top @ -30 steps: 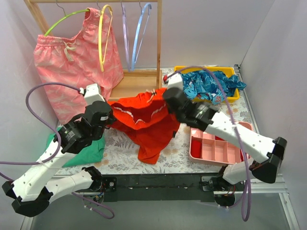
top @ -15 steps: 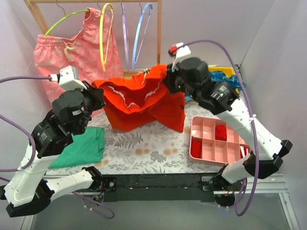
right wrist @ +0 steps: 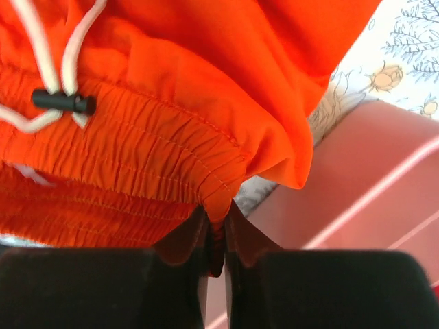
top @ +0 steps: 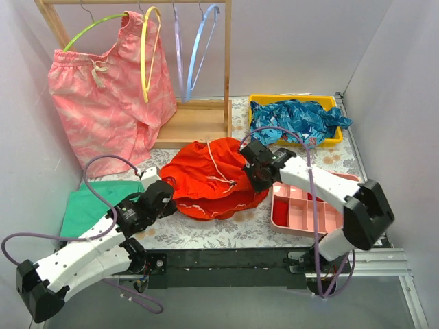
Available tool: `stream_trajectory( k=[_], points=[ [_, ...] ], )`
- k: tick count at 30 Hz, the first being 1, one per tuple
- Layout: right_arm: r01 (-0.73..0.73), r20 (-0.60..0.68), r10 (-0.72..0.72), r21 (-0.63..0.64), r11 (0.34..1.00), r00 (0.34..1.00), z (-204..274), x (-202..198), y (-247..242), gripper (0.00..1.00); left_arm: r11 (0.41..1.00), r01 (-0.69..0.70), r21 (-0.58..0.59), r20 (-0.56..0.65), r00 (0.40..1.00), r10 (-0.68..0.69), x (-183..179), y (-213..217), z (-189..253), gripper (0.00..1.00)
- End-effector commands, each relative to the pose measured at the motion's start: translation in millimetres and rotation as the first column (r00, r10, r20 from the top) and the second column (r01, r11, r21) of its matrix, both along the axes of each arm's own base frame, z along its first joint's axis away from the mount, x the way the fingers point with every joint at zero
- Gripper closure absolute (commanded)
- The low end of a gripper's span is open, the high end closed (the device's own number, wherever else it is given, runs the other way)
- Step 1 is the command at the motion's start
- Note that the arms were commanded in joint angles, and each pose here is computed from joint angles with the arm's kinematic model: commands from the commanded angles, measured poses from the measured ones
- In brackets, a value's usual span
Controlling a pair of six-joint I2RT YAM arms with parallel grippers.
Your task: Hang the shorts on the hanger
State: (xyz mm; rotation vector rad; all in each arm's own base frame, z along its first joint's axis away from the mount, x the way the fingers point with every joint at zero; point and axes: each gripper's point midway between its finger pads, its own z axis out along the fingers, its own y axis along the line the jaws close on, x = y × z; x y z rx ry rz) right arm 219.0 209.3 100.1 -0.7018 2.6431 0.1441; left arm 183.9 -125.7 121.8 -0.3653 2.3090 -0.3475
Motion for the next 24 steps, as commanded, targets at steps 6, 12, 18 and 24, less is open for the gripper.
stream_trajectory(
  k=[6, 12, 18, 24],
  points=[
    [-0.063, 0.037, 0.058, 0.133, 0.989, 0.998, 34.0, 41.0, 47.0, 0.44, 0.987, 0.032, -0.16, 0.038, 0.999, -0.026, 17.6, -37.7, 36.7, 0.59],
    [-0.057, 0.09, 0.037, 0.231, 0.971, 0.995, 67.1, 35.6, 50.2, 0.38, 0.989, 0.017, -0.149, 0.138, 0.99, 0.003, 0.0, -0.8, 113.7, 0.23],
    [-0.032, 0.164, -0.037, 0.396, 0.918, 0.986, 105.4, 33.2, 58.7, 0.37, 0.987, -0.071, -0.147, 0.389, 0.913, 0.123, 15.6, 36.2, 236.8, 0.23],
    [-0.043, 0.219, -0.06, 0.435, 0.899, 0.974, 120.8, 33.3, 55.3, 0.37, 0.985, -0.172, -0.029, 0.594, 0.789, 0.155, 69.9, 31.1, 339.7, 0.25]
  ],
)
